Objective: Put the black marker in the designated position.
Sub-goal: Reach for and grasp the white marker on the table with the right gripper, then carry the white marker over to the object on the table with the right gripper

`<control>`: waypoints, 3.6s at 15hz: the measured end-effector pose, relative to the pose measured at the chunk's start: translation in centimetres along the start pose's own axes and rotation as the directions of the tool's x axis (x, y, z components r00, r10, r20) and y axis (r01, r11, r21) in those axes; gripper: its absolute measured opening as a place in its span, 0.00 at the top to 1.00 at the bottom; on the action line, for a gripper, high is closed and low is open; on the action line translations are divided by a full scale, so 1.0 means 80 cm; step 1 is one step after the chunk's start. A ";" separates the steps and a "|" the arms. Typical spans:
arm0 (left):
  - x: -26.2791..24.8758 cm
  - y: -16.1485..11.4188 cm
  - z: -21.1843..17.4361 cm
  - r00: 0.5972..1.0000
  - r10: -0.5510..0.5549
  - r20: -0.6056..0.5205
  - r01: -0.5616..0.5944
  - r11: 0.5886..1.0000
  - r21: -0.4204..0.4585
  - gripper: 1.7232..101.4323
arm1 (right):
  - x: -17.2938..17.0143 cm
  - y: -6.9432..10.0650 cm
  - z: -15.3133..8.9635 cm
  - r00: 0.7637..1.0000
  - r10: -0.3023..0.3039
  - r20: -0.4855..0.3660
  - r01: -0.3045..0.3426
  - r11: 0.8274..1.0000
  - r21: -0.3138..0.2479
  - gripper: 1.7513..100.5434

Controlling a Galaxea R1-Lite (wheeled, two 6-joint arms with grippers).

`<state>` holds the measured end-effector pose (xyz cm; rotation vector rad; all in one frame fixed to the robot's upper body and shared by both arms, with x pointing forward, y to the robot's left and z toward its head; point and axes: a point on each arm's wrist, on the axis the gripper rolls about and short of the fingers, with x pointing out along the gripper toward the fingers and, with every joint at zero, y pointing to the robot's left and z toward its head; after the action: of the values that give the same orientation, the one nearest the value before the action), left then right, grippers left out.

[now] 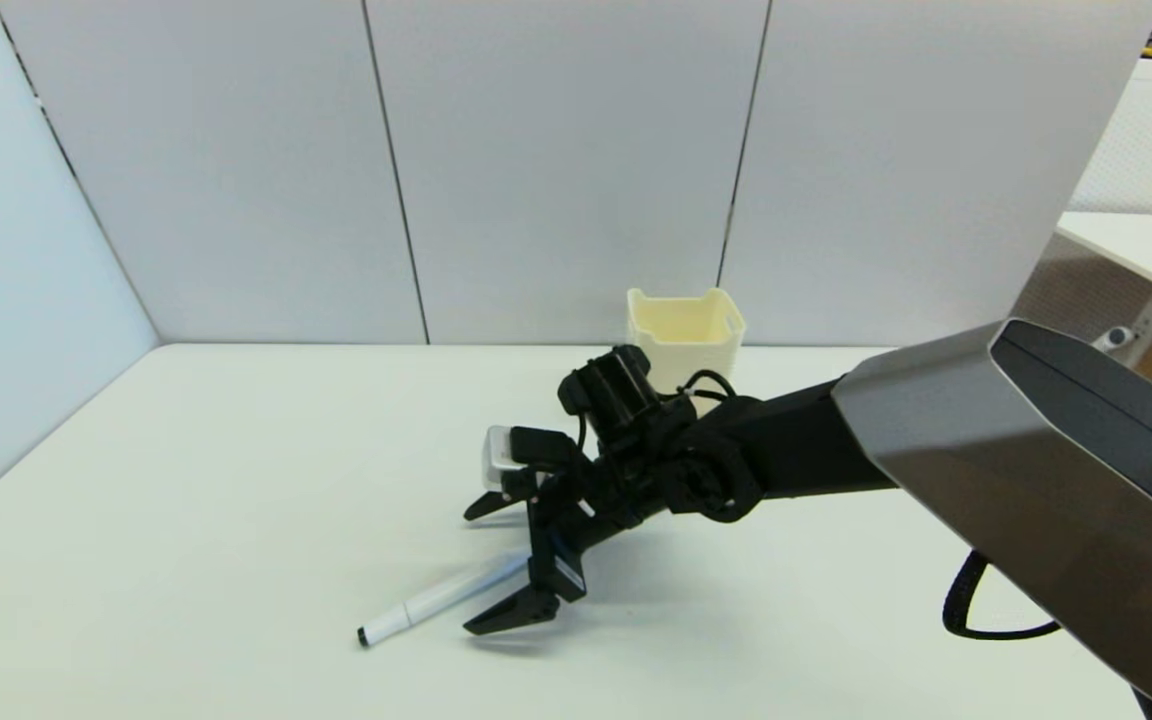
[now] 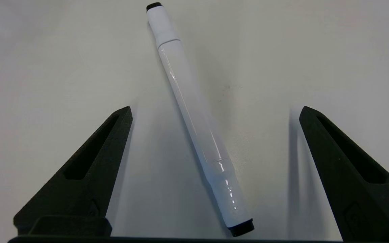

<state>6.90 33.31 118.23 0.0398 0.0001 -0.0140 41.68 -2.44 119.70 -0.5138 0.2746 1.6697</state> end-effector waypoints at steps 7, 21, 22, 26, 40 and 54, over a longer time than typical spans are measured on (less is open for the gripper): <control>0.000 0.000 0.000 1.000 0.000 0.000 0.000 1.000 0.000 0.04 | 0.000 -0.002 -0.005 1.000 0.002 -0.002 -0.002 1.000 0.008 0.03; 0.000 0.000 0.000 1.000 0.000 0.000 0.000 1.000 0.000 0.04 | 0.001 -0.004 -0.008 1.000 0.004 0.000 -0.004 1.000 0.008 0.53; 0.000 0.000 0.000 1.000 0.000 0.000 0.000 1.000 0.000 0.04 | 0.001 -0.004 -0.008 1.000 0.004 -0.001 -0.004 1.000 0.007 0.58; 0.000 0.000 0.000 1.000 0.000 0.000 0.000 1.000 0.000 0.04 | -0.001 -0.005 -0.009 1.000 0.001 0.002 -0.001 1.000 0.007 0.91; 0.000 0.000 0.000 1.000 0.000 0.000 0.000 1.000 0.000 0.04 | -0.175 0.001 0.049 0.977 -0.211 0.014 0.208 0.971 0.113 0.91; 0.000 0.000 0.000 1.000 0.000 0.000 0.000 1.000 0.000 0.04 | -0.411 0.033 -0.003 0.723 -0.680 -0.125 0.587 0.509 0.629 0.91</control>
<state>6.90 33.31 118.23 0.0398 0.0002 -0.0136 42.29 -31.68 135.00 0.0497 0.4592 0.7775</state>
